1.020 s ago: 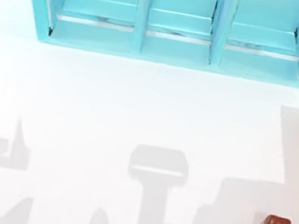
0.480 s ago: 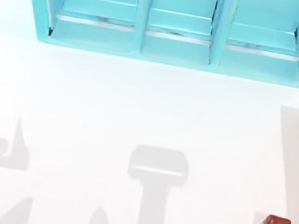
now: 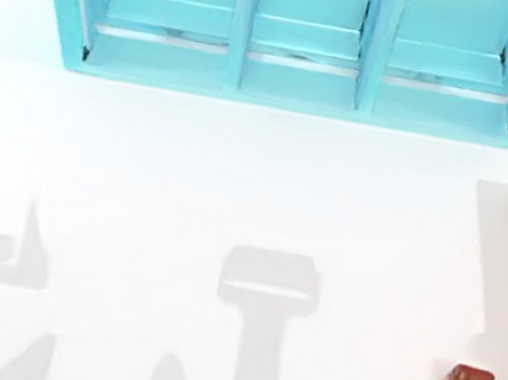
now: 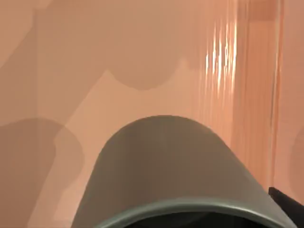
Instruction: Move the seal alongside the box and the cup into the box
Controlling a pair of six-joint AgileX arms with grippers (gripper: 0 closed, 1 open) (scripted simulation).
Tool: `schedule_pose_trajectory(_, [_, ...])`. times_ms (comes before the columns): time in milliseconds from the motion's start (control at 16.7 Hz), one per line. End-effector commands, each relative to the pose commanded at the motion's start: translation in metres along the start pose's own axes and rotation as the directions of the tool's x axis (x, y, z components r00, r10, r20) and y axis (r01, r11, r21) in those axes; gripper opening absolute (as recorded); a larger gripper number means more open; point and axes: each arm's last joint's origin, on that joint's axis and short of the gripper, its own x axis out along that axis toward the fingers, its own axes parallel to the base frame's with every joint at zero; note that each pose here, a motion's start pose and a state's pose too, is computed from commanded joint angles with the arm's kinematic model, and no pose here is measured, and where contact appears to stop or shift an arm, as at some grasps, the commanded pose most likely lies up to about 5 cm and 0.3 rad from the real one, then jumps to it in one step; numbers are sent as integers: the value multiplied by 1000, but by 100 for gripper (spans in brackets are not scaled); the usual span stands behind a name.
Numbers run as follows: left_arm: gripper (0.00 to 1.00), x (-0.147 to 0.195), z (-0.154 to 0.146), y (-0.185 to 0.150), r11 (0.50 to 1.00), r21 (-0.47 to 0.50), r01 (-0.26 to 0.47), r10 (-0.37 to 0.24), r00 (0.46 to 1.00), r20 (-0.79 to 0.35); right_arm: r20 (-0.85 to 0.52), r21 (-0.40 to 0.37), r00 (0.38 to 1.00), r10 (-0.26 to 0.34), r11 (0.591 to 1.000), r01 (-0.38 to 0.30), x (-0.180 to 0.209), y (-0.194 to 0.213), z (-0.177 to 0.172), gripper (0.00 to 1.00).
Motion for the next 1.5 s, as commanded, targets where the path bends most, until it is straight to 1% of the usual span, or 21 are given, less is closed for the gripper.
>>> schedule_pose_trajectory(120, [100,0,0,0,1000,0,0,0,1000,0,40,-8,999,-1,1000,1,9,2,3,0])
schedule_pose_trajectory(180, [100,0,0,0,1000,0,0,0,1000,0,32,-9,999,6,1000,-6,16,5,1,0])
schedule_pose_trajectory(300, [100,0,0,0,1000,0,0,0,1000,0,-30,-2,999,24,1000,-24,34,12,-9,0])
schedule_pose_trajectory(480, [100,0,0,0,1000,0,0,0,1000,0,-189,23,980,60,998,-57,60,23,-34,0])
schedule_pose_trajectory(540, [100,0,0,0,1000,0,0,0,1000,0,-224,29,972,64,998,-59,64,26,-40,0])
schedule_pose_trajectory(840, [100,0,0,0,1000,0,0,0,1000,0,-243,32,968,61,998,-55,66,28,-44,0])
schedule_pose_trajectory(1500, [100,0,0,0,1000,0,0,0,1000,0,-243,32,968,61,998,-55,66,28,-44,83])
